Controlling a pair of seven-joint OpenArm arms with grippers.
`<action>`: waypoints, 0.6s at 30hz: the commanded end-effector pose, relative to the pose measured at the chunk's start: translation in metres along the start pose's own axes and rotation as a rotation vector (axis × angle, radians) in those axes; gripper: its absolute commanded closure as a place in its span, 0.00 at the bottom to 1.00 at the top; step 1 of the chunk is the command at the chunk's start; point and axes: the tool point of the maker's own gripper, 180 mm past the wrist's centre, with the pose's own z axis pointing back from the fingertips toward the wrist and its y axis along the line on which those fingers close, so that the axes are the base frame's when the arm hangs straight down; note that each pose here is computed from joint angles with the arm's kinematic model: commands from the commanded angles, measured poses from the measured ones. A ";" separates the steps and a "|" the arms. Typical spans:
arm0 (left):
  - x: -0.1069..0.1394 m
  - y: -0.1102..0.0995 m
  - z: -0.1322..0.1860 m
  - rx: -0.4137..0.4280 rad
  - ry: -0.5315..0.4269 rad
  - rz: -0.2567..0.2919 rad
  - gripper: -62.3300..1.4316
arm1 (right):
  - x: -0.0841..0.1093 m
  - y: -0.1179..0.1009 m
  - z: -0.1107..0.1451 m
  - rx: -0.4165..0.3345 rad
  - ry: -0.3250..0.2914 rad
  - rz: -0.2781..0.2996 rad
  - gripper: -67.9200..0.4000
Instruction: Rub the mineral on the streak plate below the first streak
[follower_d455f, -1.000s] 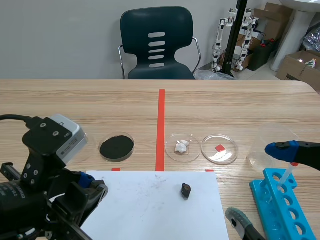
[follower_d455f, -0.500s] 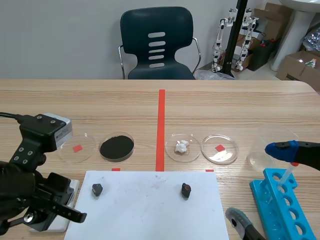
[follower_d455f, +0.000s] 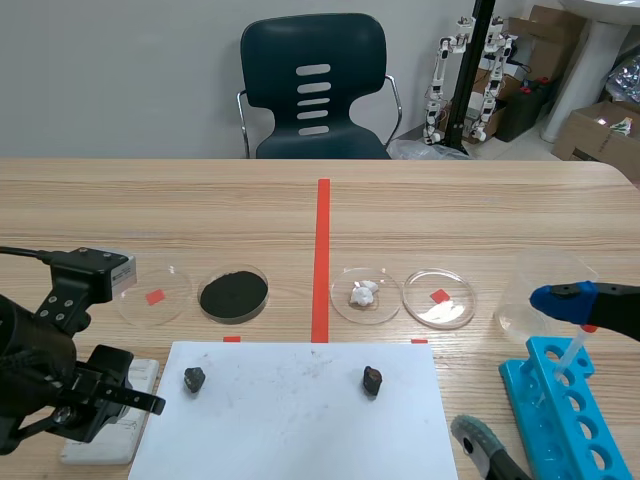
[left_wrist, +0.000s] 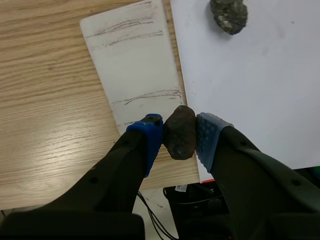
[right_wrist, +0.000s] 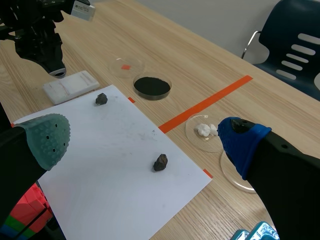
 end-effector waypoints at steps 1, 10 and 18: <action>0.005 0.003 0.000 0.004 -0.012 0.012 0.78 | 0.007 -0.003 -0.001 -0.004 -0.027 0.002 0.08; -0.001 0.023 -0.020 0.045 0.054 0.066 0.78 | 0.007 -0.003 -0.001 -0.004 -0.028 0.002 0.08; -0.007 0.027 -0.031 0.050 0.078 0.090 0.78 | 0.007 -0.003 -0.001 -0.004 -0.027 0.002 0.08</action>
